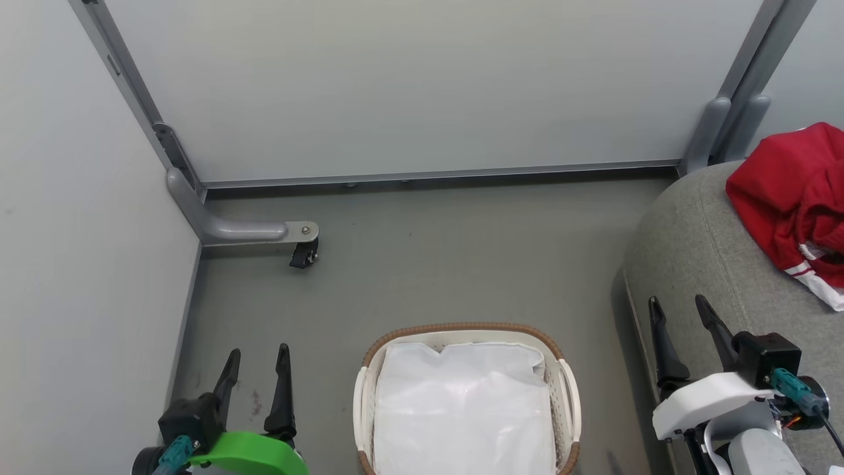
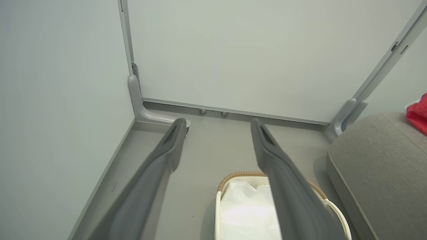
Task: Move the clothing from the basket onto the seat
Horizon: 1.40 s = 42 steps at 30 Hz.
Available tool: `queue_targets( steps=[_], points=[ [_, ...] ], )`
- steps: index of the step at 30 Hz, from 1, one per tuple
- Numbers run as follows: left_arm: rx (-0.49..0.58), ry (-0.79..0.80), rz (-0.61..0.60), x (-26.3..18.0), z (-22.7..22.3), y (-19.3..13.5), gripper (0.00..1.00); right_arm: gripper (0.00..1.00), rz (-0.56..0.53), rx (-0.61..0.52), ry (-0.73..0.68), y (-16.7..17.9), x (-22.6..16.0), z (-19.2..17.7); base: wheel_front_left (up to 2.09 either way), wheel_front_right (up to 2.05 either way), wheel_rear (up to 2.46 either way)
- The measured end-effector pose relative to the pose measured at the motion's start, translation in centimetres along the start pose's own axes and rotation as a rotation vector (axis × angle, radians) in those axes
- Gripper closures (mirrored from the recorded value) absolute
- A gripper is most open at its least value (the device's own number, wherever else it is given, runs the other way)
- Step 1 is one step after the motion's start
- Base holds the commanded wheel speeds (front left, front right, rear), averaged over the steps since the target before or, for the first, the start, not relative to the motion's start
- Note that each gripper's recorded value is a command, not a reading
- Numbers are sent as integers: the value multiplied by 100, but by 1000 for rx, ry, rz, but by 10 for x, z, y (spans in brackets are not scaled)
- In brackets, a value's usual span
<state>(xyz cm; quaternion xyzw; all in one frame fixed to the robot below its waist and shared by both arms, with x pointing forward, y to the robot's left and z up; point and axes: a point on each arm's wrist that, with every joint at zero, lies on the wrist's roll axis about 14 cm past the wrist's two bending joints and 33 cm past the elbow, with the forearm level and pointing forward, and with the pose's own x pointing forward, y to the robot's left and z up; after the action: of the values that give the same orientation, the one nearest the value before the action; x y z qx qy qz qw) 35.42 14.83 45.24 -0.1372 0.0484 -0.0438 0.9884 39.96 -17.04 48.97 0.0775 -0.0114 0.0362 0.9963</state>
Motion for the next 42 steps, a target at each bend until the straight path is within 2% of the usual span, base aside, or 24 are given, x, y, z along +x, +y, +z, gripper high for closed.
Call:
queue_targets(
  steps=[13,14,21,42],
  points=[
    [2,0,-15,0,0,-5,0,0,6,16,-11,3,-2,3,0,0,0],
    [0,-14,-23,1,5,-7,100,100,7,16,-16,3,-1,5,0,0,0],
    [-18,48,-4,-5,-14,-3,100,100,-16,53,74,1,-13,-23,0,0,0],
    [-363,43,100,-2,-6,19,100,100,-107,410,72,-12,-13,-18,0,0,0]
  ],
)
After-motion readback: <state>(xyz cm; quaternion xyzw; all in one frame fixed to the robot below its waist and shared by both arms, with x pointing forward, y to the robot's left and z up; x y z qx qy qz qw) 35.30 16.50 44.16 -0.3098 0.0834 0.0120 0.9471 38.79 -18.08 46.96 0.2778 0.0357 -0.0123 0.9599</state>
